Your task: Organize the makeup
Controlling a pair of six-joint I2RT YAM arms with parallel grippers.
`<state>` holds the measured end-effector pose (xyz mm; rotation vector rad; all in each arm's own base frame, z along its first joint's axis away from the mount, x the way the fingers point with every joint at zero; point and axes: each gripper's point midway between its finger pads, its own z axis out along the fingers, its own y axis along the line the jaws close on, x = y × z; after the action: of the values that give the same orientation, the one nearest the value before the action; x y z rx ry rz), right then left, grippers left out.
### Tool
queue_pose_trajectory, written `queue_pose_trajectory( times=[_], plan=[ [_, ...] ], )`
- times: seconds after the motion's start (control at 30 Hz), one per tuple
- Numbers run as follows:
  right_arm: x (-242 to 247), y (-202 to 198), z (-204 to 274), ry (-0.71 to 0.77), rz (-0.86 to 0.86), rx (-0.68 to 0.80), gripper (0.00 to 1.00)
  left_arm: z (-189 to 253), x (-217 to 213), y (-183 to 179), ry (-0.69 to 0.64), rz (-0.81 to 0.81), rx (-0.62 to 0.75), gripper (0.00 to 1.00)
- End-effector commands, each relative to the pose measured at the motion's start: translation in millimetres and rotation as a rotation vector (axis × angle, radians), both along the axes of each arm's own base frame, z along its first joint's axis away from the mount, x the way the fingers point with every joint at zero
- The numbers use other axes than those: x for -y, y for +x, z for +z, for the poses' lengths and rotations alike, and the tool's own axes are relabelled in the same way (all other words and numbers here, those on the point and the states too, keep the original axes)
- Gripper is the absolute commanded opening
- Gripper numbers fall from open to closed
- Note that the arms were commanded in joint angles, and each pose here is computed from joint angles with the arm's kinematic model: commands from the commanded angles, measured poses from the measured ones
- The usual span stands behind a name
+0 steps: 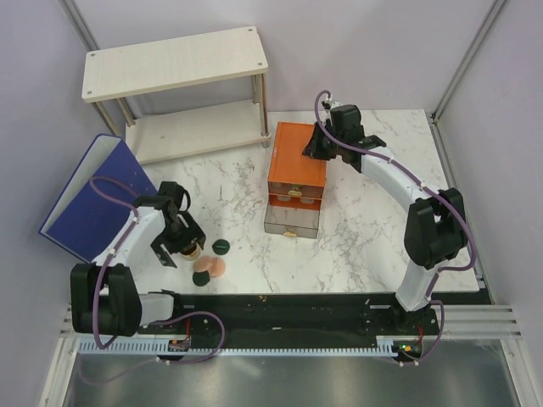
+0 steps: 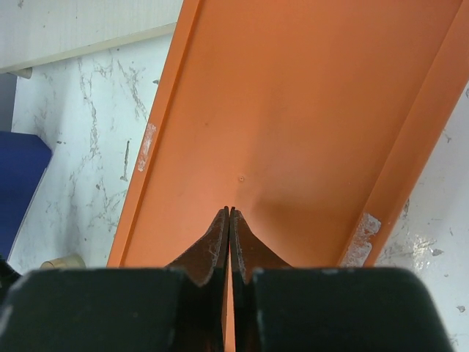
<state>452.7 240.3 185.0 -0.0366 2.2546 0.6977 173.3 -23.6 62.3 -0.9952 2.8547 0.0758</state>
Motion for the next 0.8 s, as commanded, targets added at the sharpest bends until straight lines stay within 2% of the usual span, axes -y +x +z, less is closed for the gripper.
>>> queue_pose_trajectory(
  times=[0.0, 0.2, 0.53, 0.6, 0.63, 0.7, 0.73, 0.77],
  plan=[
    [-6.9, 5.2, 6.8, 0.021, 0.024, 0.033, 0.07, -2.8, 5.9, 26.8, -0.036, -0.04, 0.041, 0.94],
    [-10.9, 8.8, 4.4, 0.037, 0.032, 0.026, 0.07, -12.7, 6.2, 37.7, -0.032, -0.046, 0.027, 0.89],
    [-13.1, 9.9, -0.9, 0.042, 0.038, 0.02, 0.08, -31.3, 6.4, 44.9, -0.031, -0.059, -0.003, 0.68],
    [-15.1, 8.6, -0.7, 0.046, 0.044, 0.018, 0.08, -32.6, 7.9, 44.9, -0.04, -0.065, -0.002, 0.54],
    [-14.1, 10.0, -1.6, 0.047, 0.04, 0.017, 0.09, -32.3, 8.3, 45.7, -0.043, -0.07, 0.002, 0.31],
    [-14.2, 10.0, -2.7, 0.049, 0.037, 0.014, 0.08, -31.3, 9.6, 46.4, -0.051, -0.084, 0.01, 0.06],
    [-14.7, 9.8, -3.3, 0.051, 0.039, 0.011, 0.08, -30.9, 11.0, 46.6, -0.057, -0.094, 0.013, 0.02],
    [-14.5, 10.4, -3.8, 0.055, 0.037, 0.01, 0.09, -30.0, 12.6, 46.1, -0.067, -0.105, 0.012, 0.02]
  ],
)
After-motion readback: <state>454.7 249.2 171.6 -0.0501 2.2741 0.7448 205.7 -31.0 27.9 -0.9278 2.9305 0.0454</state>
